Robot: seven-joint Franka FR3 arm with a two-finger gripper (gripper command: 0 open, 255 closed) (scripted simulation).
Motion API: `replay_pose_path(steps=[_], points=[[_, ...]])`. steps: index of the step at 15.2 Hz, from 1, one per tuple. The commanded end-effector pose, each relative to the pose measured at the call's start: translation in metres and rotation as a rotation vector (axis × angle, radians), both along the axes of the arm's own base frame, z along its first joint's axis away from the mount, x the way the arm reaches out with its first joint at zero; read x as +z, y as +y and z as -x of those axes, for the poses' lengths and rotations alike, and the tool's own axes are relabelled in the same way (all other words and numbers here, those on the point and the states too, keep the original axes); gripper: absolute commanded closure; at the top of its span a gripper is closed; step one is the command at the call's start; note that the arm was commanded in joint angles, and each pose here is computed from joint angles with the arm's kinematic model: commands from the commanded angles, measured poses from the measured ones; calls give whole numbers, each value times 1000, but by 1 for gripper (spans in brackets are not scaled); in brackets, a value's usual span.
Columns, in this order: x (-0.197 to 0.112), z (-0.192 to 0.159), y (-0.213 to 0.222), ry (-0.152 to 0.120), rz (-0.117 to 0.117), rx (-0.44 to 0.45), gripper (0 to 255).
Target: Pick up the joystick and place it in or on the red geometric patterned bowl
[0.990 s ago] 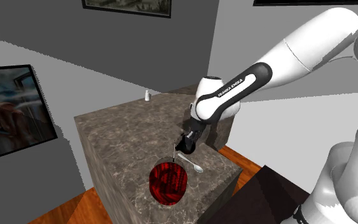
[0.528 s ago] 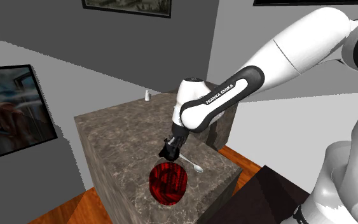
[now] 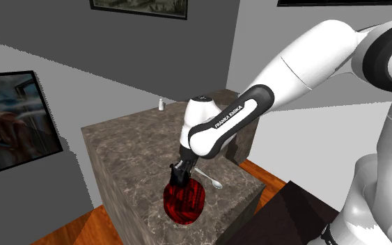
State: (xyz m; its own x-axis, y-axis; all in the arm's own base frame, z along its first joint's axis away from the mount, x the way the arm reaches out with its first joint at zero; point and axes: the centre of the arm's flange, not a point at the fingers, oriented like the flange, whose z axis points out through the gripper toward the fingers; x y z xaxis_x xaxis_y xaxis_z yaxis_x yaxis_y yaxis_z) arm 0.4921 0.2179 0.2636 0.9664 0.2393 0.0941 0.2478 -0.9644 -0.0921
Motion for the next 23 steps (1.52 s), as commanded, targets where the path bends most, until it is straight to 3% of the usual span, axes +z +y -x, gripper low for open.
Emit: replay_pose_path(steps=[1, 8, 16, 17, 22, 23], points=[[-11, -1, 0, -1, 0, 0, 255], [-46, -1, 0, -1, 0, 0, 255], [-46, -1, 0, -1, 0, 0, 255], [-45, 0, 0, -1, 0, 0, 0], [-46, -1, 0, -1, 0, 0, 0], [-33, 0, -2, -1, 0, 0, 0]])
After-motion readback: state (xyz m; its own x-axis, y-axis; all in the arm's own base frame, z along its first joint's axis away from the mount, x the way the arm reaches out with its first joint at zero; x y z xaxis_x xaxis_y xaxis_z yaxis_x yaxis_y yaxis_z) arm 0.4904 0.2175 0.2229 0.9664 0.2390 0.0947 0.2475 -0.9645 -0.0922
